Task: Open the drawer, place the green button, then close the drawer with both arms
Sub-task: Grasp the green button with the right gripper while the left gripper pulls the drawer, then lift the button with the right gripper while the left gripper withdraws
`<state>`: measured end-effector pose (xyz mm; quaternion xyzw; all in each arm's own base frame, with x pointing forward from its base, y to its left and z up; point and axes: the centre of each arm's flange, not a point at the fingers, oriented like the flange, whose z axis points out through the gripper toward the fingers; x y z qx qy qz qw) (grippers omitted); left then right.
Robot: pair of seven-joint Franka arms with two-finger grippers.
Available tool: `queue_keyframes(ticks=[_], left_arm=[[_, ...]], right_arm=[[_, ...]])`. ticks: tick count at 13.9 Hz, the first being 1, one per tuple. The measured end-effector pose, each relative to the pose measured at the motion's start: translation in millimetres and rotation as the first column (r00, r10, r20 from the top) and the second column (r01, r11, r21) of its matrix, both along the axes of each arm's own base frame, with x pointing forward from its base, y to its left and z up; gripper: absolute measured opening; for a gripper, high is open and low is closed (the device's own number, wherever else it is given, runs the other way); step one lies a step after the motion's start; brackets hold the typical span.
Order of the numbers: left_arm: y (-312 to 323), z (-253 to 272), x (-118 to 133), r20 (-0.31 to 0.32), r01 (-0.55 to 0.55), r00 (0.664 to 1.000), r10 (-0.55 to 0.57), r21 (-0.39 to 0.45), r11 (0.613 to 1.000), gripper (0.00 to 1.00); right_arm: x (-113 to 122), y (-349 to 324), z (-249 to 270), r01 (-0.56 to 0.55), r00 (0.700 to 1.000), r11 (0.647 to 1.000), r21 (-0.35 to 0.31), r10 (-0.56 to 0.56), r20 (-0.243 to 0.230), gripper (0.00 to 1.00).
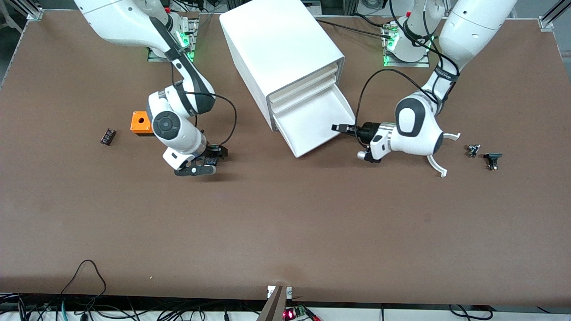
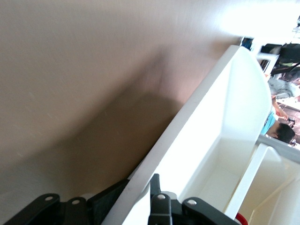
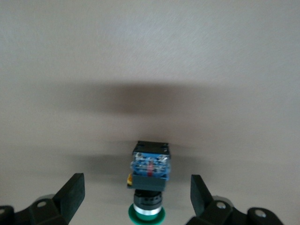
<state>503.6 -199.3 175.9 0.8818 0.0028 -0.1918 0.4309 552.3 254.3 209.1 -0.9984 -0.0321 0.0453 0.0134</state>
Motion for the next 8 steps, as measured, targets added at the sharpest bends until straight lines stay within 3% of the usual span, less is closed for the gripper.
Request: queue_keyframes(ticks=[4,5,8], left_arm=[[44,22,37,0.108,-0.115,0.988,0.109,0.052,0.992,0.52],[57,36,46,0.151,-0.112,0.983,0.101,0.072,0.991,0.65],[111,115,77,0.363,-0.081,0.932,-0.008,0.229,0.970,0.91]], right_arm=[[-3,-1,-18,0.010,1.000,1.000,-0.010,-0.010,-0.023,1.00],[-3,-3,-23,0.022,0.999,1.000,-0.014,-0.022,-0.030,1.00],[-5,-6,-37,0.036,0.998,0.999,-0.024,-0.038,-0.051,1.00]])
